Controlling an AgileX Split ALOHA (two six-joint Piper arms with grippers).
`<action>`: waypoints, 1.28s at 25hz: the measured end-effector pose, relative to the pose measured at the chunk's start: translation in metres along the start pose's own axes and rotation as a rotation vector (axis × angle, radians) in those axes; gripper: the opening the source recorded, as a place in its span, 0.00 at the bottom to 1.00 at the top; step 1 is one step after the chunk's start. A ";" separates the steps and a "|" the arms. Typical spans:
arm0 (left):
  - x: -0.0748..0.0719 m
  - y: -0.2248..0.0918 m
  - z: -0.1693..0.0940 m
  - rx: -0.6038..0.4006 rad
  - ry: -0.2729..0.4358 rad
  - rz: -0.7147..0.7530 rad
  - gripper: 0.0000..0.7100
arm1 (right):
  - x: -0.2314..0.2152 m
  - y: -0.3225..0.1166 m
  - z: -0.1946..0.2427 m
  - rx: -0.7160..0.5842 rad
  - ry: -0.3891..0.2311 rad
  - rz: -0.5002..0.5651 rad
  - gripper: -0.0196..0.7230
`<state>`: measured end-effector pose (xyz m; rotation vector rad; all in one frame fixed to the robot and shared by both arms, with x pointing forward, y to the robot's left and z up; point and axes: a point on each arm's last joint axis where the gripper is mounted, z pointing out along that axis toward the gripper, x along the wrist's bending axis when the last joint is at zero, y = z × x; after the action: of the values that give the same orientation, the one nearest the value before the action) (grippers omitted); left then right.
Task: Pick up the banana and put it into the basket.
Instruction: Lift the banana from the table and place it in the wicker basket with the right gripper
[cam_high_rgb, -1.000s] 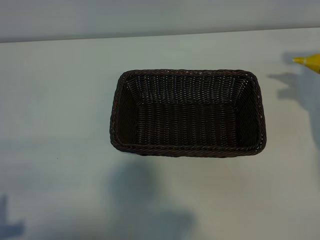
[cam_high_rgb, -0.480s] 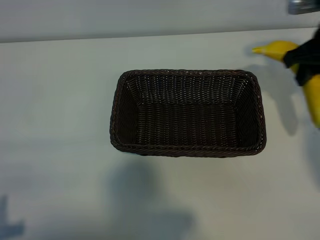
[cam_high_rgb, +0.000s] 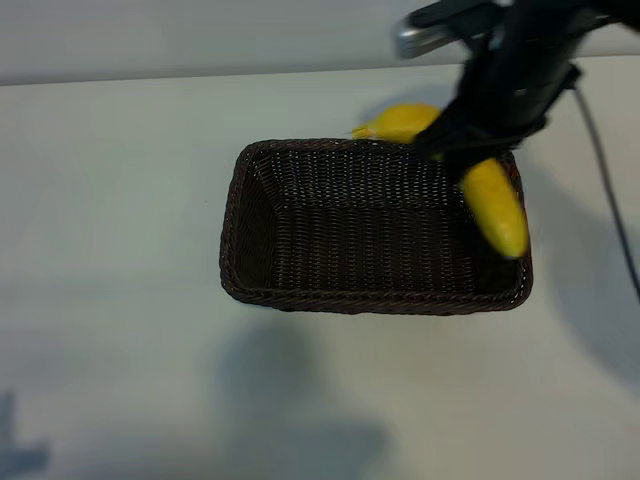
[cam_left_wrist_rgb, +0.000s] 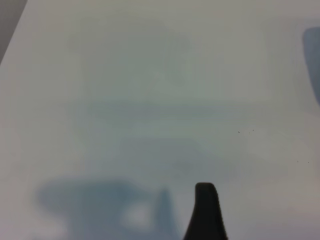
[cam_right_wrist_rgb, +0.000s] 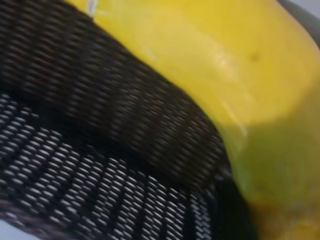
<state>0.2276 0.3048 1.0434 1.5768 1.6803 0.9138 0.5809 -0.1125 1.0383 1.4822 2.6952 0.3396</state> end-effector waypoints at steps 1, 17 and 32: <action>0.000 0.000 0.000 0.000 0.000 0.000 0.81 | 0.007 0.004 0.003 -0.005 0.000 -0.029 0.59; 0.000 0.000 0.000 0.000 0.000 -0.001 0.81 | 0.042 0.017 0.009 -0.081 -0.072 -0.625 0.59; 0.000 0.000 0.000 0.000 0.000 -0.001 0.81 | 0.039 0.025 0.081 0.023 -0.035 -0.620 0.59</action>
<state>0.2276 0.3048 1.0434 1.5762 1.6807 0.9135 0.5924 -0.0535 0.9671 0.5811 2.9443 0.2390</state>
